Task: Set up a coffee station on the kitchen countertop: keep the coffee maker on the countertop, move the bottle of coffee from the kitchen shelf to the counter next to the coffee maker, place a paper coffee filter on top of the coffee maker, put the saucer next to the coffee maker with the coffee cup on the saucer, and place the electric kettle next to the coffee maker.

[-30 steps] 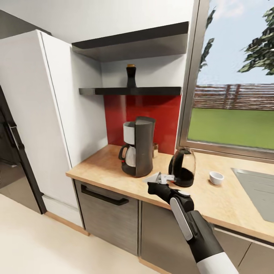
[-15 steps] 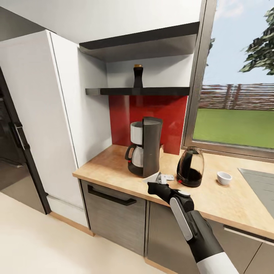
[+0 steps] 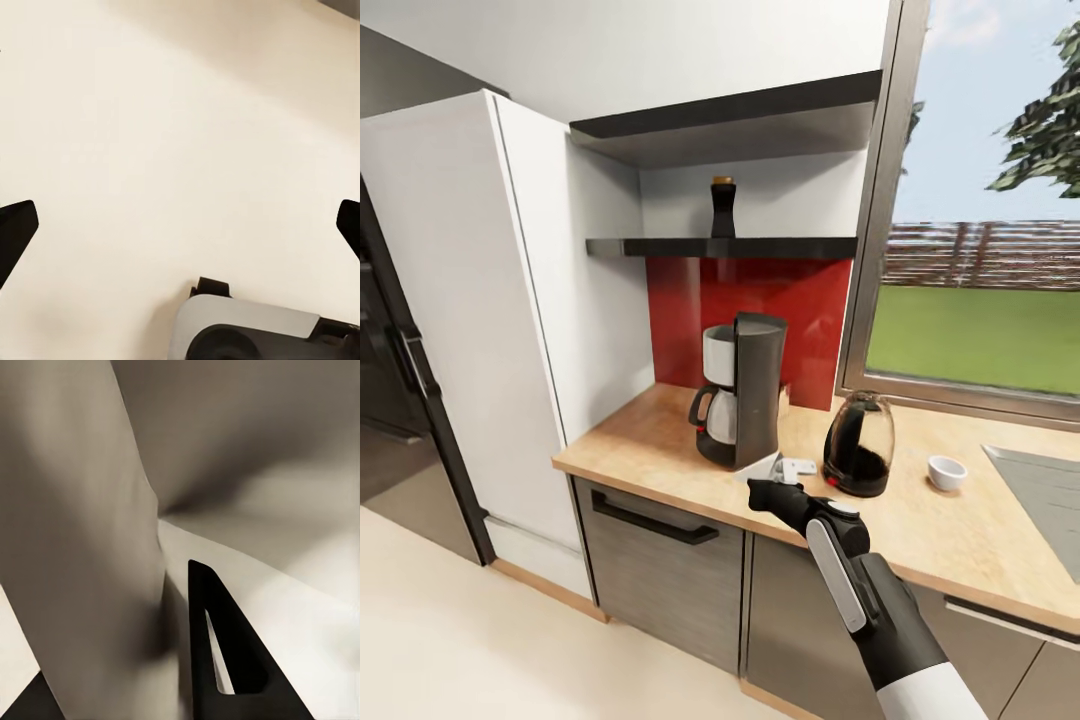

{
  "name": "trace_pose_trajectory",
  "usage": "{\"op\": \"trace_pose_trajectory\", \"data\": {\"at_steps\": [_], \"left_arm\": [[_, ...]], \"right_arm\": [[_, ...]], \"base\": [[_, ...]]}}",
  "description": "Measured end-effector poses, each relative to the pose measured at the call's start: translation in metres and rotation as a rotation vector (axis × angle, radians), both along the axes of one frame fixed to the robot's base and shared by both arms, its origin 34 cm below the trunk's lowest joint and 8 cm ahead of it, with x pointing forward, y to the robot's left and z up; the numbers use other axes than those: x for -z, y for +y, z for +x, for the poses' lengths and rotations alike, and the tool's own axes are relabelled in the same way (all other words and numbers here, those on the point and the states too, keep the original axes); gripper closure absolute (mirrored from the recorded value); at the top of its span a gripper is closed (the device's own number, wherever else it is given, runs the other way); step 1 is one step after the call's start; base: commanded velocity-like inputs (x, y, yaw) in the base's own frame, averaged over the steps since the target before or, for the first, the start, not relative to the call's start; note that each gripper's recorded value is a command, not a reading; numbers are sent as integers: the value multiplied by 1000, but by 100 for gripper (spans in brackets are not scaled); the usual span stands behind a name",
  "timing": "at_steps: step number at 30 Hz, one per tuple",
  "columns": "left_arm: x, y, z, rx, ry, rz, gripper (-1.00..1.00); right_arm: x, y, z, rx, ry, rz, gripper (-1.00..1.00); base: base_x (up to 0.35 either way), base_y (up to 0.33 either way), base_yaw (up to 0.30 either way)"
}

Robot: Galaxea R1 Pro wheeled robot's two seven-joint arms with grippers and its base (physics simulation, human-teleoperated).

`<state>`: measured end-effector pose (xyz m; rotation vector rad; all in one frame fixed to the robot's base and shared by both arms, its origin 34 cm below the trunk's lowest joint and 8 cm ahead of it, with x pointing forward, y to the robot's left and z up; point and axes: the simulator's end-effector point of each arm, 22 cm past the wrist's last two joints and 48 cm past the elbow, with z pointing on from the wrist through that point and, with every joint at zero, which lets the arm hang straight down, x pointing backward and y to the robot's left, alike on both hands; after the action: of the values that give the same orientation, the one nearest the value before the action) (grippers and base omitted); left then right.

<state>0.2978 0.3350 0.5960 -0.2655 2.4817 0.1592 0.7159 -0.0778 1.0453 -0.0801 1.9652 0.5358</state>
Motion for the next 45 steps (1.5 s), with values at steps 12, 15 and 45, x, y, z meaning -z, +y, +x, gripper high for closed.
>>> {"op": "trace_pose_trajectory", "data": {"at_steps": [12, 15, 45], "left_arm": [[-14, 0, -3, 1, 0, 0, -100], [-17, 0, -3, 1, 1, 0, -100], [-47, -1, -13, 2, 1, -1, -100]], "right_arm": [[-17, 0, -2, 0, -6, 1, 100], [-20, 0, -3, 0, -6, 1, 100], [-49, 1, -12, -1, -6, 1, 100]], "base": [[0, 0, -5], [0, 0, -109], [0, 0, -115]]}}
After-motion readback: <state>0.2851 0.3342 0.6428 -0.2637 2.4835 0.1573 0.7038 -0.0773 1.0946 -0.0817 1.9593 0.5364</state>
